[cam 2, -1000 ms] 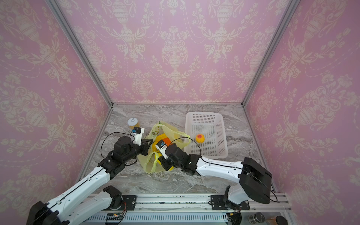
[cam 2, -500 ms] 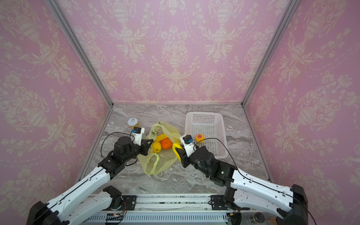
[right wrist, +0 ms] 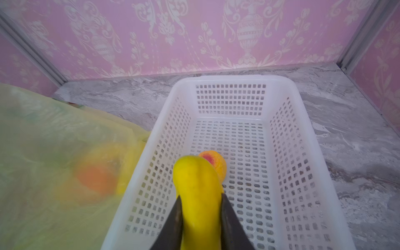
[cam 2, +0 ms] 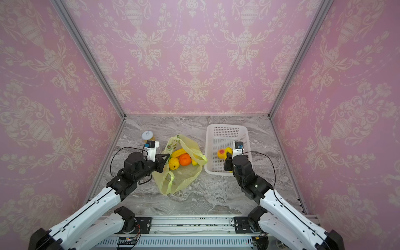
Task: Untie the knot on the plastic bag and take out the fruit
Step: 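Lift the yellow mango out with the right gripper and carry it over the basket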
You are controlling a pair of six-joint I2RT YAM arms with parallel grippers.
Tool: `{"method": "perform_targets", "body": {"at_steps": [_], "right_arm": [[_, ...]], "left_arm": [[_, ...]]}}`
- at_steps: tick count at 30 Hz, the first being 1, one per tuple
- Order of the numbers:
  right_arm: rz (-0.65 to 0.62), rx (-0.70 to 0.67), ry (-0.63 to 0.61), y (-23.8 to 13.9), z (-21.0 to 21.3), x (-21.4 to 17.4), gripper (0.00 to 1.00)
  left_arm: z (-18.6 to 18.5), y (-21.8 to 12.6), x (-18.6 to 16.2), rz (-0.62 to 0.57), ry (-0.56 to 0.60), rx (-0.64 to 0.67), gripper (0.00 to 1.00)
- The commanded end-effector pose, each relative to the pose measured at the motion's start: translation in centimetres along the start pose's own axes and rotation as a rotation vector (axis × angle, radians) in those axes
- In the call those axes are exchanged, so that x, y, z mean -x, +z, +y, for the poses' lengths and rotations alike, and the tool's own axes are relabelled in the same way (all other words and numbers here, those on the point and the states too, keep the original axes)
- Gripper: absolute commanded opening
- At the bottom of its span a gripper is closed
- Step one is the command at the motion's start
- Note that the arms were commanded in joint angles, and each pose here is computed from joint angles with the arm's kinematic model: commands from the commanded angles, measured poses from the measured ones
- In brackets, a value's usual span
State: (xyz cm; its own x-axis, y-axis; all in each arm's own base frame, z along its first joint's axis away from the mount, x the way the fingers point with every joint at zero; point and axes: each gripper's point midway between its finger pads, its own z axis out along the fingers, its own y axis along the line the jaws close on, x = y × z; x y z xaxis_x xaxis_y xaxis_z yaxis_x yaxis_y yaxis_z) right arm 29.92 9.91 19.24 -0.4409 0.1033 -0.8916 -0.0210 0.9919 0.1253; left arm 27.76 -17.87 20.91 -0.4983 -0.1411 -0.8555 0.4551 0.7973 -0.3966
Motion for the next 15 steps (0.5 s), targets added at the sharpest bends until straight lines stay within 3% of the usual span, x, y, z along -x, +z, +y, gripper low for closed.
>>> {"method": "perform_targets", "body": {"at_steps": [1,11,15], "right_arm": [[0.06,-0.046,0.062,2.4,-0.8,-0.1,0.04],[0.275,-0.134,0.113,9.6,-3.3,-4.3,0.0],[0.302,-0.149,0.144,11.3,-4.2,-5.1,0.05]], "left_arm": [[-1.2,-0.1,0.7,-0.022,-0.009,-0.05,0.0],[-0.8,0.0,0.5,-0.017,0.002,-0.034,0.01],[-0.7,0.2,0.4,-0.008,0.006,-0.031,0.0]]}}
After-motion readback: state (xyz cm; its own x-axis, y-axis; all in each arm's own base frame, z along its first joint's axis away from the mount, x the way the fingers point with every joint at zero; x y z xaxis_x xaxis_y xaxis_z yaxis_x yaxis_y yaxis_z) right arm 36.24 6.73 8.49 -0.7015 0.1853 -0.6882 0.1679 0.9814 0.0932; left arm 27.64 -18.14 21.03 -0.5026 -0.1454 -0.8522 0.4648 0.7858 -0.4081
